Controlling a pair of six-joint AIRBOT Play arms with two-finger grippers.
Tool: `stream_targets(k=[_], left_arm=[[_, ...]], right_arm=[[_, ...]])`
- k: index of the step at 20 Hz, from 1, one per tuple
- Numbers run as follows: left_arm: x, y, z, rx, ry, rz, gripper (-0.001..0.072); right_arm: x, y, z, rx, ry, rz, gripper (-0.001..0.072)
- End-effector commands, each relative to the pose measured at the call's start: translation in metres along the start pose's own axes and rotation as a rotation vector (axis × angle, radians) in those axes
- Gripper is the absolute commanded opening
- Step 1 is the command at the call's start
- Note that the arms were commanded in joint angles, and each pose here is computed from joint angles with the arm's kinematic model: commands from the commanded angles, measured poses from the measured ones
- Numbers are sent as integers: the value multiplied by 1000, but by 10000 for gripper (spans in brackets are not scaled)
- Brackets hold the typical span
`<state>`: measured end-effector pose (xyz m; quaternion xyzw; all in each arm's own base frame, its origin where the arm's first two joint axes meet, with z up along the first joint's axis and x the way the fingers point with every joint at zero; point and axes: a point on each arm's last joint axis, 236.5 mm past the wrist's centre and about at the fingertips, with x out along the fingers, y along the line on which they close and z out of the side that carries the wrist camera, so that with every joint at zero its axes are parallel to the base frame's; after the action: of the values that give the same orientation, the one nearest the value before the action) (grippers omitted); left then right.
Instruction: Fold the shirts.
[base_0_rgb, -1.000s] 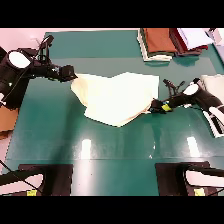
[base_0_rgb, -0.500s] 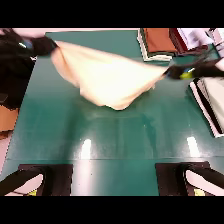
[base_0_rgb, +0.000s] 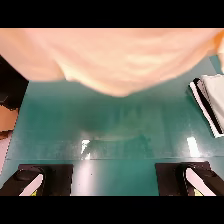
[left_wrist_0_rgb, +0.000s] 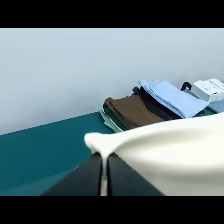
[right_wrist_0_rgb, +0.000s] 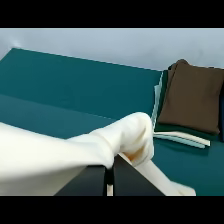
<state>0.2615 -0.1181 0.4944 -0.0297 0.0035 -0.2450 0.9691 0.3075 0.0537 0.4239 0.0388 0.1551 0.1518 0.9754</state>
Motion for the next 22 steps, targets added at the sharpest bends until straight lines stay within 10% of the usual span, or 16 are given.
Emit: stream_targets(k=[1, 11, 12, 13, 14, 17, 18, 19, 22], left_arm=[[20, 6, -61, -46, 213, -19, 23], [89, 70, -444, -379, 993, 79, 24], [95, 81, -455, -362, 995, 107, 24], [101, 91, -458, -356, 977, 131, 24], [108, 104, -458, -367, 941, 166, 24], [110, 151, -444, -430, 839, 290, 25], [106, 164, -443, -437, 830, 317, 116], [100, 176, -443, -449, 827, 342, 366], [69, 200, -452, -504, 885, 395, 427]], right_arm=[[16, -5, -15, 95, 124, 16, 18], [272, -33, -244, 72, 830, -6, 23], [290, -32, -247, 84, 797, 3, 60], [303, -33, -247, 96, 769, 8, 322], [308, -36, -246, 111, 761, 12, 414], [293, -50, -236, 153, 765, 11, 413], [284, -56, -236, 168, 776, 16, 414], [272, -63, -240, 190, 793, 11, 413], [235, -75, -261, 265, 852, 15, 414]])
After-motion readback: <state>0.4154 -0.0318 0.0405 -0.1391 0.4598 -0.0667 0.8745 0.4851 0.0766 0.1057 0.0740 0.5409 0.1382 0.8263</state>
